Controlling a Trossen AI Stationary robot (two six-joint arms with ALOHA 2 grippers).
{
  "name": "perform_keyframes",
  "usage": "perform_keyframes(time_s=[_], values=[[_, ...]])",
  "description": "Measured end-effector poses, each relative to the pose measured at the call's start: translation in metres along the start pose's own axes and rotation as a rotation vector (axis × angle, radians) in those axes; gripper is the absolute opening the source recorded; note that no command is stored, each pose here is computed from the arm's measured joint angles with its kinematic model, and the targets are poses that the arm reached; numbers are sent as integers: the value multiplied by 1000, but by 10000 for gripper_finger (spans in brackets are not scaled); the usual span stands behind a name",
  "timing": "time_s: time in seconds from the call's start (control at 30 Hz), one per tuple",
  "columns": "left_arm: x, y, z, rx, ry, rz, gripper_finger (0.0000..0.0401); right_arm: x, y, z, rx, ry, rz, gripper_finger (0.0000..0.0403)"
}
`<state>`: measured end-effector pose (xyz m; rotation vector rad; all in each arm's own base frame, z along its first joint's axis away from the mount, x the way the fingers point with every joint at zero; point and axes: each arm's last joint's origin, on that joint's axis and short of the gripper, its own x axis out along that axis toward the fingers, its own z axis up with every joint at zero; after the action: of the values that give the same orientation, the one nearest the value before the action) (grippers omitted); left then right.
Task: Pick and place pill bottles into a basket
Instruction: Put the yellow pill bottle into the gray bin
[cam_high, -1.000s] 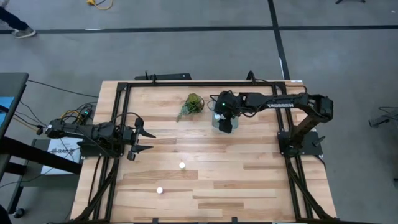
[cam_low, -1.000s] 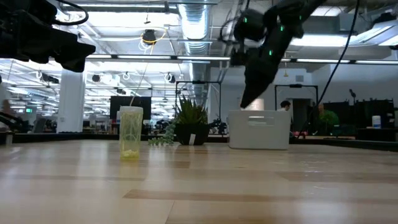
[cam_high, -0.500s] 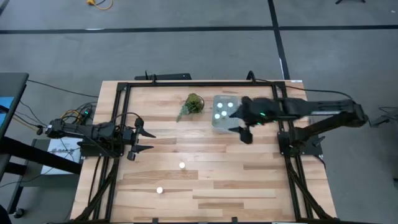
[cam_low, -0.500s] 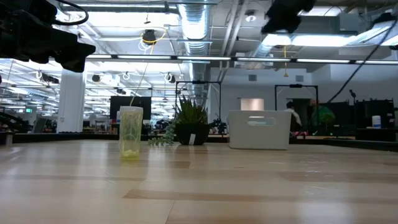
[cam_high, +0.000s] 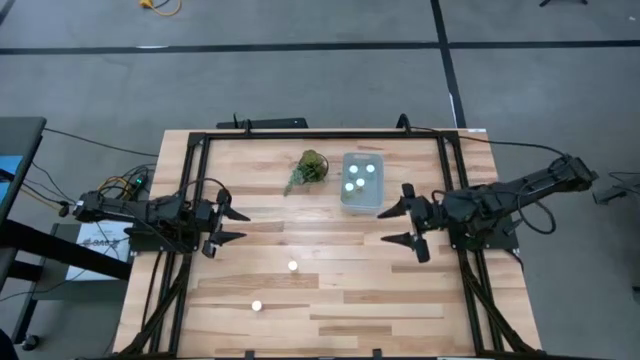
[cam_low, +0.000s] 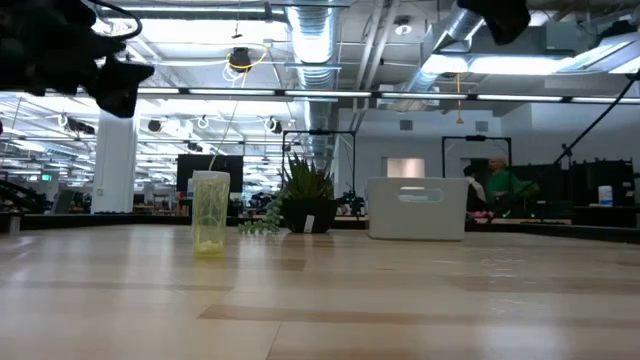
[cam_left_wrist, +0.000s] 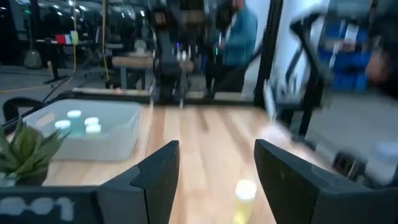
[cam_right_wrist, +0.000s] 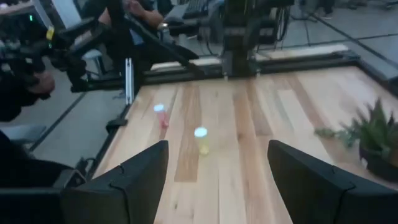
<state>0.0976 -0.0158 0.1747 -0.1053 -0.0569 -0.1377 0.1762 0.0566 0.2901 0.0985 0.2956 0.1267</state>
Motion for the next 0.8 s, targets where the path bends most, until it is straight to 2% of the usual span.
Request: perform_keyframes(time_s=[0.1, 0.37, 0.6, 0.8], values=[[0, 0, 5, -54, -53, 11, 199, 4, 4, -12, -2, -19, 29, 270], [0, -1, 6, -105, -57, -12, 199, -1, 9, -45, -15, -138, 108, 270], [0, -1, 10, -93, -97, -14, 199, -15, 5, -67, -28, -292, 142, 270], [0, 0, 10, -83, -100, 31, 199, -30, -1, -79, -64, -399, 201, 270]])
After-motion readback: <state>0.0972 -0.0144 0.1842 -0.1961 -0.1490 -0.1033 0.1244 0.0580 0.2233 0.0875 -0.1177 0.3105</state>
